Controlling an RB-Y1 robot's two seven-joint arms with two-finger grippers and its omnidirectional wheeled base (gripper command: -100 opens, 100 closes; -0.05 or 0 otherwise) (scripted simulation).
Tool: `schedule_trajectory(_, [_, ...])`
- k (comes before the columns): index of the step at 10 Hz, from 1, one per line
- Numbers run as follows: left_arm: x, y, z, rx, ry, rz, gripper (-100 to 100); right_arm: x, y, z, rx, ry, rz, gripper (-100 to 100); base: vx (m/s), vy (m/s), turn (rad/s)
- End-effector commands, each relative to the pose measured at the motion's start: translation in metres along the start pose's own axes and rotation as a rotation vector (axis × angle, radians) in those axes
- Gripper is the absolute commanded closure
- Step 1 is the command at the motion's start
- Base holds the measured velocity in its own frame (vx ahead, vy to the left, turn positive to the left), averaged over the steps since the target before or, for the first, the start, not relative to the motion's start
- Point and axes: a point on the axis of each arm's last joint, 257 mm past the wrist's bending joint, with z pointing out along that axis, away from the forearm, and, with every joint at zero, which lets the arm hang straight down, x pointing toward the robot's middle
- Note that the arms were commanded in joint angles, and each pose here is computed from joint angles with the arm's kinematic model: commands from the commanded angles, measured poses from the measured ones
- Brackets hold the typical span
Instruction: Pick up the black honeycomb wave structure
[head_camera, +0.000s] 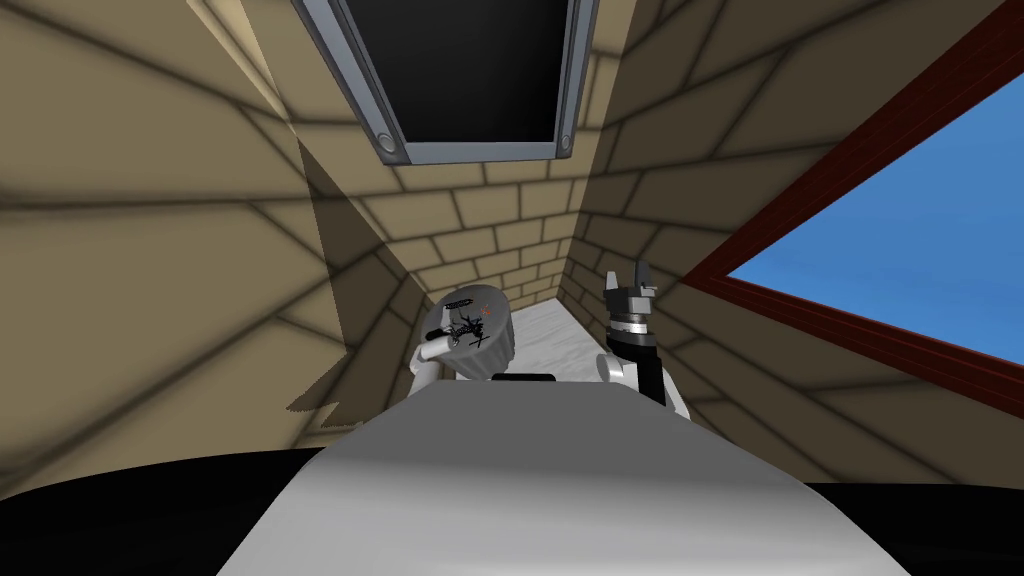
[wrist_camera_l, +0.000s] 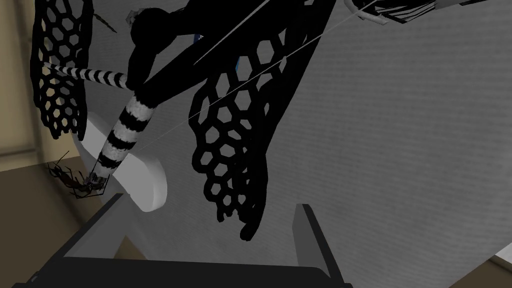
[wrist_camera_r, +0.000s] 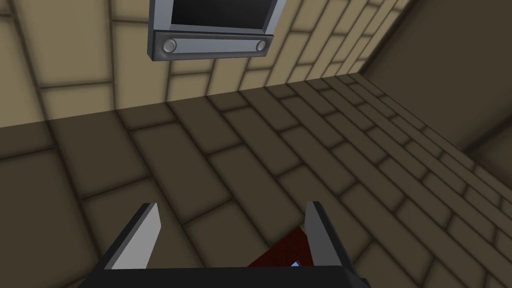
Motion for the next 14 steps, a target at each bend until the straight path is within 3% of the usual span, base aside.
schedule_trajectory(1, [0.001, 0.005, 0.004, 0.003, 0.002, 0.002, -100, 0.000, 0.000, 0.000, 0.000, 0.000, 0.000, 0, 0.005, -0.007, 0.019])
schedule_trajectory(3, [0.002, 0.008, 0.006, 0.001, 0.003, 0.002, -100, 0.000, 0.000, 0.000, 0.000, 0.000, 0.000, 0, 0.006, -0.008, 0.020])
schedule_trajectory(4, [0.002, 0.008, 0.006, 0.003, 0.003, 0.002, 100, 0.000, 0.000, 0.000, 0.000, 0.000, 0.000, 0, 0.000, 0.000, 0.000])
schedule_trajectory(8, [0.001, 0.011, 0.006, -0.004, 0.002, 0.001, 100, 0.000, 0.000, 0.000, 0.000, 0.000, 0.000, 0, -0.001, -0.001, 0.001])
schedule_trajectory(9, [0.001, 0.011, 0.006, -0.004, 0.002, 0.001, 0, 0.000, 0.000, 0.000, 0.000, 0.000, 0.000, 0, 0.000, 0.000, 0.000])
schedule_trajectory(10, [0.001, 0.002, 0.002, 0.002, 0.001, 0.001, 100, 0.000, 0.000, 0.000, 0.000, 0.000, 0.000, 0, 0.001, 0.012, -0.025])
schedule_trajectory(13, [0.000, -0.002, -0.001, 0.004, 0.000, 0.000, 100, 0.000, 0.000, 0.000, 0.000, 0.000, 0.000, 0, -0.005, 0.006, -0.017])
schedule_trajectory(14, [0.000, -0.003, -0.001, 0.005, 0.000, 0.000, 0, 0.000, 0.000, 0.000, 0.000, 0.000, 0.000, 0, 0.000, 0.000, 0.000])
